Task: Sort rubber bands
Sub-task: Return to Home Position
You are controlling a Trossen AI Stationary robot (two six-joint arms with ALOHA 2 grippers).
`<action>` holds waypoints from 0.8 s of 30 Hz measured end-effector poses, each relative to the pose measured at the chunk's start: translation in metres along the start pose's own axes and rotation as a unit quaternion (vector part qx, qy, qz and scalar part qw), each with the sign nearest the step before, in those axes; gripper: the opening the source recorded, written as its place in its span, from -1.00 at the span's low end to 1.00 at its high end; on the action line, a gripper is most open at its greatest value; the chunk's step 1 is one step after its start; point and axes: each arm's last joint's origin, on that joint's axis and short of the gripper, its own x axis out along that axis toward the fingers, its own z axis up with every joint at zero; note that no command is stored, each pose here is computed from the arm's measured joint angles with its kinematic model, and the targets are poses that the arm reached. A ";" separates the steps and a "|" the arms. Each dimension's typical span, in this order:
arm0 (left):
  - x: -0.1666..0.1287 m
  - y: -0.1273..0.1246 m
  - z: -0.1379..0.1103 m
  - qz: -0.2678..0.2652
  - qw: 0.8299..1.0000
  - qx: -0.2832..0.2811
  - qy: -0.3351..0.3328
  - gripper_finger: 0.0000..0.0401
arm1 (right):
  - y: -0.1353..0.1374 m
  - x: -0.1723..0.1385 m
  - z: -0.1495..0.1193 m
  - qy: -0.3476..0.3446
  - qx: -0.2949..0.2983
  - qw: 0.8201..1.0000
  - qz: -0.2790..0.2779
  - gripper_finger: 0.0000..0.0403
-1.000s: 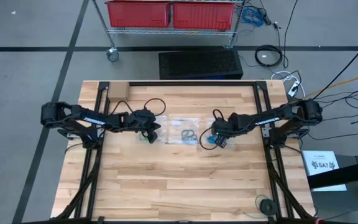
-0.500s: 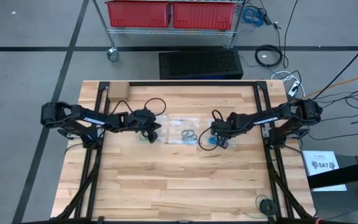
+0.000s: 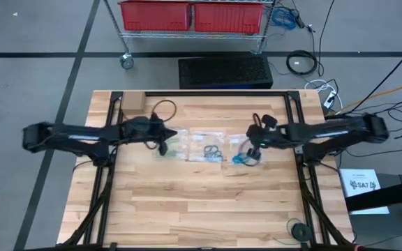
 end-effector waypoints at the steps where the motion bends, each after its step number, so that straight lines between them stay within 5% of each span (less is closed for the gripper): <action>1: -0.009 -0.001 0.002 -0.005 1.000 0.012 -0.021 -0.98 | 0.002 -0.005 0.000 -0.058 -0.008 0.998 0.025 -1.00; 5: -0.039 0.000 -0.015 -0.020 0.990 0.029 -0.137 -0.98 | 0.002 -0.011 -0.020 -0.249 -0.026 0.961 0.120 -1.00; 10: -0.056 0.011 -0.044 0.002 0.959 0.033 -0.281 -0.98 | -0.013 -0.010 -0.050 -0.402 -0.018 0.910 0.102 -1.00; 19: -0.067 0.014 -0.061 0.017 0.975 0.070 -0.209 -0.98 | -0.041 -0.054 -0.092 -0.488 -0.011 0.866 0.103 -1.00; 24: -0.083 0.015 -0.066 0.030 0.970 0.070 -0.231 -0.98 | -0.043 -0.055 -0.094 -0.485 -0.033 0.873 0.041 -1.00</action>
